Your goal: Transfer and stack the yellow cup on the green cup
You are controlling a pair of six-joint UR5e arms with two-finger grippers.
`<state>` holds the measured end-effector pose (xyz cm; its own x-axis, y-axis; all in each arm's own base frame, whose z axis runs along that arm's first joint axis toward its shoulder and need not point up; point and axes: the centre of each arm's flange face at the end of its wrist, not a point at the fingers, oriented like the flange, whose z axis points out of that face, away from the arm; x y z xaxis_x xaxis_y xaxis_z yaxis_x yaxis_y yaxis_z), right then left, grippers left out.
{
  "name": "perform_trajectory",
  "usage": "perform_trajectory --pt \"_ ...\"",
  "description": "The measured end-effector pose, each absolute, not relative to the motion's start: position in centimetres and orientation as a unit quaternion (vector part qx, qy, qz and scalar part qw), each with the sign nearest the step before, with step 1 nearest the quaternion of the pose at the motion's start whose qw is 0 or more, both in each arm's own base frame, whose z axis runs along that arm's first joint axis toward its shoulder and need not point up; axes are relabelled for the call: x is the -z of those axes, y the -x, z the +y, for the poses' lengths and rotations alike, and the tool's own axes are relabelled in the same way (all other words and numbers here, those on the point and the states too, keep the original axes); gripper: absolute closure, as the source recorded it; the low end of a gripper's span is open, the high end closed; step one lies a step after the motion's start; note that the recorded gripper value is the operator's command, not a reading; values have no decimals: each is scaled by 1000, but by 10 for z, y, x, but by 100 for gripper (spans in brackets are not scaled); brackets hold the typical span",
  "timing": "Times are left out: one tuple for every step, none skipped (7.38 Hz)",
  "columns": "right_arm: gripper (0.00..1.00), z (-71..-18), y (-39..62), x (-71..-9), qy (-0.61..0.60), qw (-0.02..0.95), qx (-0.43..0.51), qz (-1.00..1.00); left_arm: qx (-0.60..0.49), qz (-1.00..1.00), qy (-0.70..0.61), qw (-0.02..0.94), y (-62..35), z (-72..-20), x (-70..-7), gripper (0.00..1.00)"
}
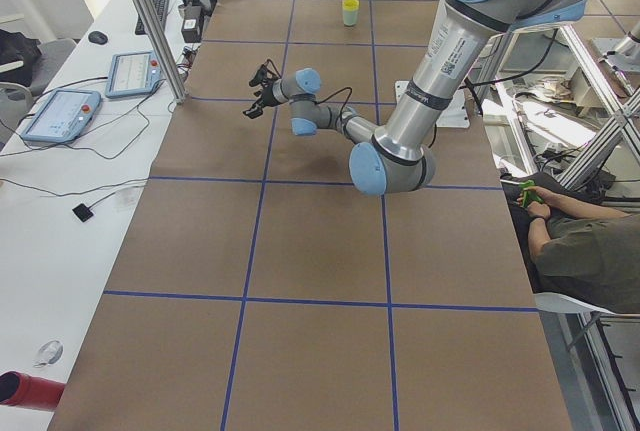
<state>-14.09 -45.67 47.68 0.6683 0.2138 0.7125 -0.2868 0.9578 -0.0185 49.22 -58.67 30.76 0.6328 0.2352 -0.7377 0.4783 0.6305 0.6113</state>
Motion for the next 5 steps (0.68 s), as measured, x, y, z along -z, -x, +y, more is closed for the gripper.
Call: perform_trajectory --pt "0 -483 135 -477 -63 913 -129 -381 77 389 -391 831 -466 -614 -317 0" --pt "0 -507 129 -478 -73 915 -124 -378 71 365 -354 858 -435 -635 -330 0" --pt "0 -529 125 -475 -77 917 -119 -373 52 342 -315 884 -400 -644 -352 0" --pt "0 -547 120 -471 -77 922 -108 -364 11 313 -277 908 -362 -641 -378 0" --pt "0 -561 110 -469 -75 929 -90 -352 -40 285 -239 928 -322 -636 -391 0"
